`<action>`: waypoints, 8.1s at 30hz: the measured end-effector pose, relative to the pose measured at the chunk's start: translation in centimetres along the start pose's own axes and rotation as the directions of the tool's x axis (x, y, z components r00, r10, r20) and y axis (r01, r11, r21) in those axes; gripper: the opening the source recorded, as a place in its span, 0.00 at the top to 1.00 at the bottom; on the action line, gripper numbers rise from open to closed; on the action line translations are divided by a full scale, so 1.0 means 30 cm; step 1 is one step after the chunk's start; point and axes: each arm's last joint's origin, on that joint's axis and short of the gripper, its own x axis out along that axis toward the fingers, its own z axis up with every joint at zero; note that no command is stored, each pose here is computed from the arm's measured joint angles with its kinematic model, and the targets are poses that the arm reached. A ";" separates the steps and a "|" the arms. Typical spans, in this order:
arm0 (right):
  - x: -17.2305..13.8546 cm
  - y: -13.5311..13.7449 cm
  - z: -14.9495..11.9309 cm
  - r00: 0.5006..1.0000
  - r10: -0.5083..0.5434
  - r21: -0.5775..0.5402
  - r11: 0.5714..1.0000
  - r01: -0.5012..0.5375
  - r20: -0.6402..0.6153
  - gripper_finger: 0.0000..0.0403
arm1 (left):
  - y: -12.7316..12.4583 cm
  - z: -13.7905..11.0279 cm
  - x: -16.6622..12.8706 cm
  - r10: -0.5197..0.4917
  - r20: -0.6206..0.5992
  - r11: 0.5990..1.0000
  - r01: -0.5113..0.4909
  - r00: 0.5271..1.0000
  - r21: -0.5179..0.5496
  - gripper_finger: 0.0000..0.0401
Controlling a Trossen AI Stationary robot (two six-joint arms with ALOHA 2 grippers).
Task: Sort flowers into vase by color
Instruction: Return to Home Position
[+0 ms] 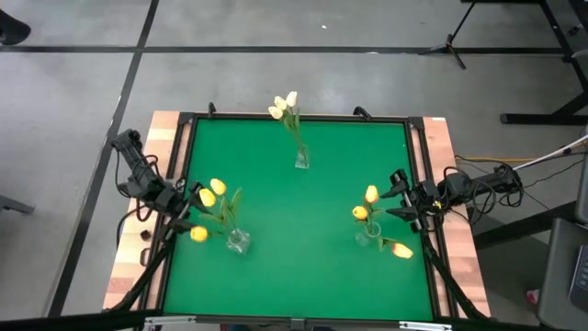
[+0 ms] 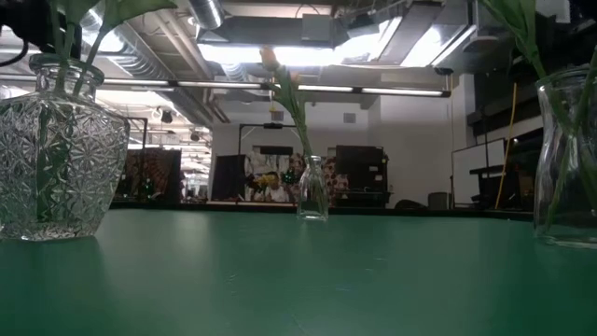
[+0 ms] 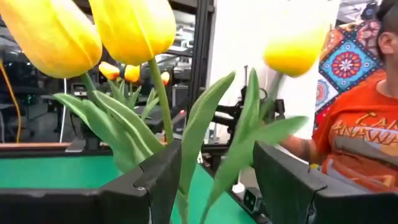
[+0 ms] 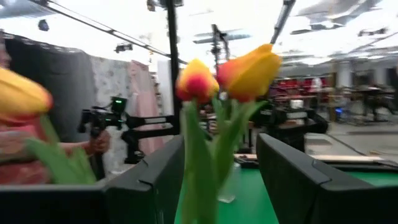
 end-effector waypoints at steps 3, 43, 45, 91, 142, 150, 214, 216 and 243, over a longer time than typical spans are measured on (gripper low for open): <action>0.000 0.002 -0.002 1.000 0.024 0.000 1.000 -0.024 -0.006 0.50 | -0.001 -0.016 0.000 -0.012 -0.021 1.000 0.012 1.000 0.007 0.51; -0.004 -0.024 -0.034 0.967 -0.241 -0.210 0.953 0.219 -0.085 0.50 | 0.130 -0.042 0.028 0.131 -0.090 0.989 -0.124 0.987 0.081 0.51; -0.005 -0.025 -0.039 0.965 -0.241 -0.223 0.951 0.214 -0.100 0.50 | 0.137 -0.042 0.028 0.147 -0.088 0.986 -0.139 0.985 0.090 0.51; -0.012 -0.030 -0.081 0.933 -0.281 -0.297 0.932 0.210 -0.225 0.50 | 0.159 -0.037 0.025 0.276 -0.065 0.959 -0.271 0.959 0.079 0.51; -0.013 -0.030 -0.082 0.932 -0.281 -0.297 0.932 0.209 -0.227 0.50 | 0.159 -0.037 0.025 0.276 -0.065 0.959 -0.271 0.959 0.079 0.51; -0.013 -0.030 -0.082 0.932 -0.281 -0.297 0.932 0.209 -0.227 0.50 | 0.159 -0.037 0.025 0.276 -0.065 0.959 -0.271 0.959 0.079 0.51; -0.013 -0.030 -0.082 0.933 -0.281 -0.297 0.932 0.208 -0.227 0.50 | 0.159 -0.037 0.025 0.276 -0.065 0.959 -0.271 0.959 0.078 0.51; -0.013 -0.030 -0.083 0.933 -0.281 -0.297 0.932 0.208 -0.227 0.50 | 0.159 -0.037 0.025 0.276 -0.065 0.959 -0.271 0.959 0.078 0.51; -0.013 -0.030 -0.083 0.932 -0.281 -0.297 0.932 0.209 -0.227 0.50 | 0.159 -0.037 0.025 0.276 -0.065 0.959 -0.271 0.959 0.078 0.51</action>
